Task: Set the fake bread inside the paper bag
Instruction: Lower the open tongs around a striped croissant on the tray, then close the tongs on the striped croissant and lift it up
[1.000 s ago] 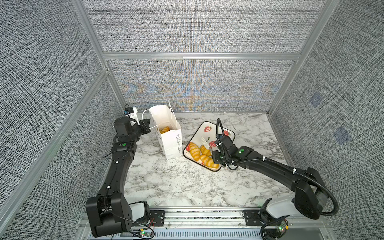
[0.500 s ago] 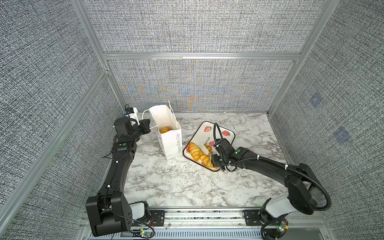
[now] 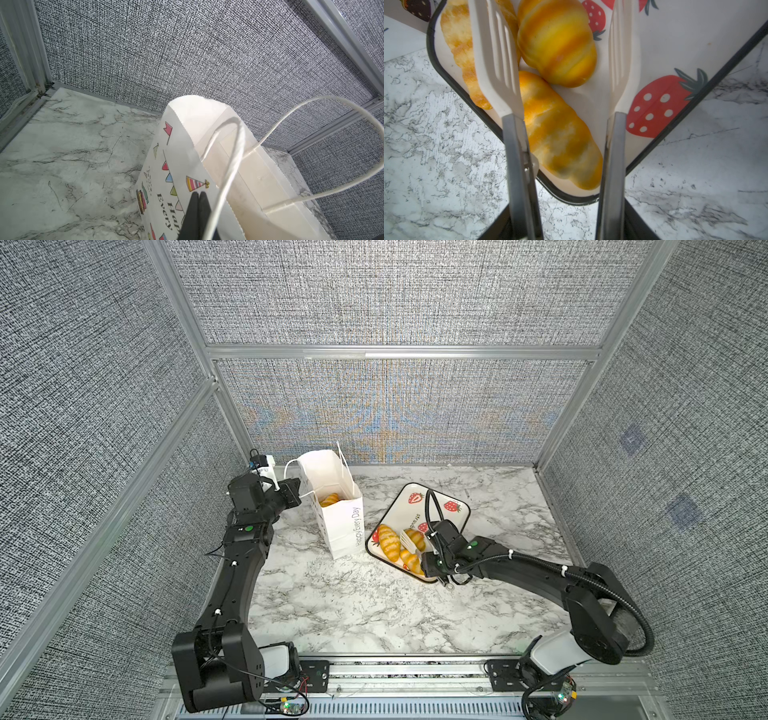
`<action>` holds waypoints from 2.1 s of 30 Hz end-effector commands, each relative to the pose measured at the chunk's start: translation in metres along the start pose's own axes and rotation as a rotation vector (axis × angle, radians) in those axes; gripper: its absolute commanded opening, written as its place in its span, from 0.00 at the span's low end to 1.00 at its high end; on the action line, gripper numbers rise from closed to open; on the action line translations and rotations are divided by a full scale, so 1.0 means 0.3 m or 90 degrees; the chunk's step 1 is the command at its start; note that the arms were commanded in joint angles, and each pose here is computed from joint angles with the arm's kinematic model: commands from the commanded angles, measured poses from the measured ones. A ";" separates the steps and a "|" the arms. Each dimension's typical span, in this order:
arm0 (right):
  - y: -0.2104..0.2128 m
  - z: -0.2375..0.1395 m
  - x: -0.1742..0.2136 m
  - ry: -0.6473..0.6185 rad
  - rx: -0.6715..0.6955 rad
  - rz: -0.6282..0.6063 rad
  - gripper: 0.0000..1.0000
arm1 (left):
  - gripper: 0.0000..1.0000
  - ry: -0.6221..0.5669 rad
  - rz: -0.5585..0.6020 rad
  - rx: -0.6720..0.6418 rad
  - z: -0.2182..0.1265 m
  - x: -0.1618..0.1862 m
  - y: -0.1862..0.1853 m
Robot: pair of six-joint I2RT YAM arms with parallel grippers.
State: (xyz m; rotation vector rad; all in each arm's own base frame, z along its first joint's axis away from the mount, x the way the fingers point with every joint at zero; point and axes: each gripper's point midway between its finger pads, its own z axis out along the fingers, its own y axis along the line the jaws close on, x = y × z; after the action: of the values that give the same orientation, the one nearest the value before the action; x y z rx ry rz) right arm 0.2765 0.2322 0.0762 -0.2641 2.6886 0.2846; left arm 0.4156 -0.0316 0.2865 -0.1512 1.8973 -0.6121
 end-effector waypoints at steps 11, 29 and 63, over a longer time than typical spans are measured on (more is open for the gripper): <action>0.009 0.017 -0.008 -0.005 -0.006 0.013 0.52 | 0.00 -0.012 0.011 0.012 -0.003 -0.016 -0.011; -0.008 -0.023 -0.050 -0.041 0.006 0.015 0.40 | 0.00 -0.011 0.009 0.014 -0.002 -0.013 -0.009; 0.088 -0.358 -0.350 -0.299 -0.104 0.042 0.39 | 0.00 -0.009 0.005 0.016 0.001 -0.011 -0.009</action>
State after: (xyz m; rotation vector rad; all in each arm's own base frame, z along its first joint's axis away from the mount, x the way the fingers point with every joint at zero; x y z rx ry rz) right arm 0.3133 0.2405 0.1989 -0.1540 2.2985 0.4725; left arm 0.4159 -0.0305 0.2867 -0.1570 1.8944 -0.6198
